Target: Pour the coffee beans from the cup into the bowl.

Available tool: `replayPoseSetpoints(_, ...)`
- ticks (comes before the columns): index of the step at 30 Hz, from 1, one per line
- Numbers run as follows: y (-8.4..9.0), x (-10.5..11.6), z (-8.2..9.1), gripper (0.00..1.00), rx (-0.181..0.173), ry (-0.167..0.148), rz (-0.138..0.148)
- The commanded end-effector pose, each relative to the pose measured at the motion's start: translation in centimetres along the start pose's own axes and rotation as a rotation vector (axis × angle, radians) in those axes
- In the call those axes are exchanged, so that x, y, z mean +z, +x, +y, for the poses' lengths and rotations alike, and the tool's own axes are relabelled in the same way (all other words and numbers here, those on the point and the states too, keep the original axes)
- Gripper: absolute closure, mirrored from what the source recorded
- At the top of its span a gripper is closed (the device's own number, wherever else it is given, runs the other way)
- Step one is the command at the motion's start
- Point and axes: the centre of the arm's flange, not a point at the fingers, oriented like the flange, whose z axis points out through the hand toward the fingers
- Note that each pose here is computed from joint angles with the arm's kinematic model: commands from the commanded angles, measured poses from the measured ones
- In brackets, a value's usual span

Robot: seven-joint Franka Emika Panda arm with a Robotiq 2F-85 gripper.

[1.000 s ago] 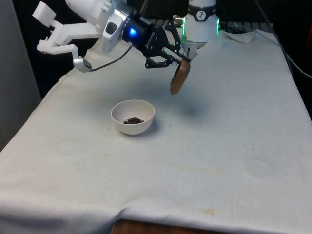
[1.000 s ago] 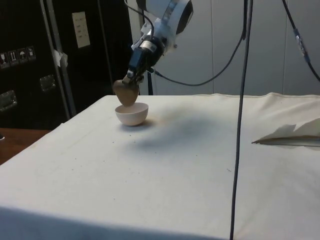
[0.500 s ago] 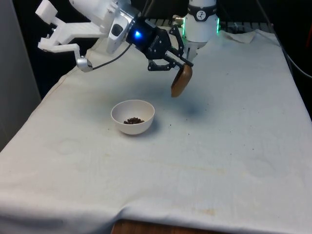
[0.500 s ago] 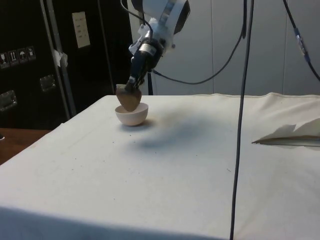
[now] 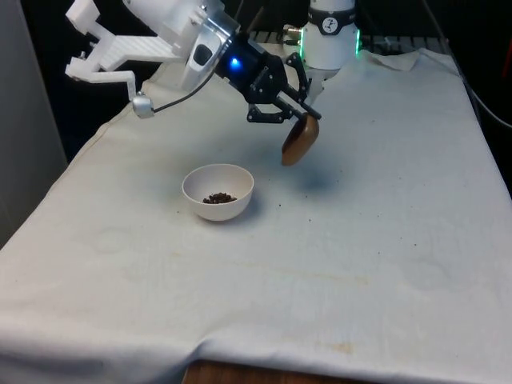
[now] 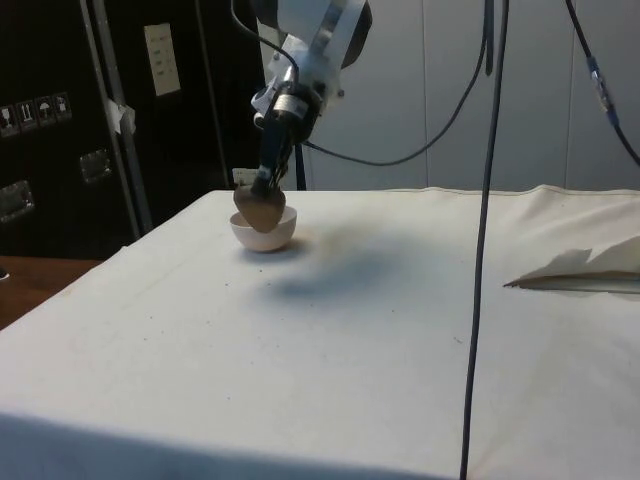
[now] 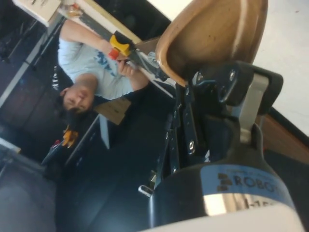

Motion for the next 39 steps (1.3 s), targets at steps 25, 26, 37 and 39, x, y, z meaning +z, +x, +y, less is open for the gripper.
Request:
replayPoseSetpoints(25,0.4,2.2,-0.1,0.99,0.029,-0.139,-0.116)
replayPoseSetpoints(26,0.4,2.3,-0.2,0.99,0.028,-0.144,-0.119)
replayPoseSetpoints(37,0.2,3.7,-0.1,0.99,0.013,-0.192,-0.144)
replayPoseSetpoints(39,0.1,4.1,0.0,0.99,0.009,-0.206,-0.149)
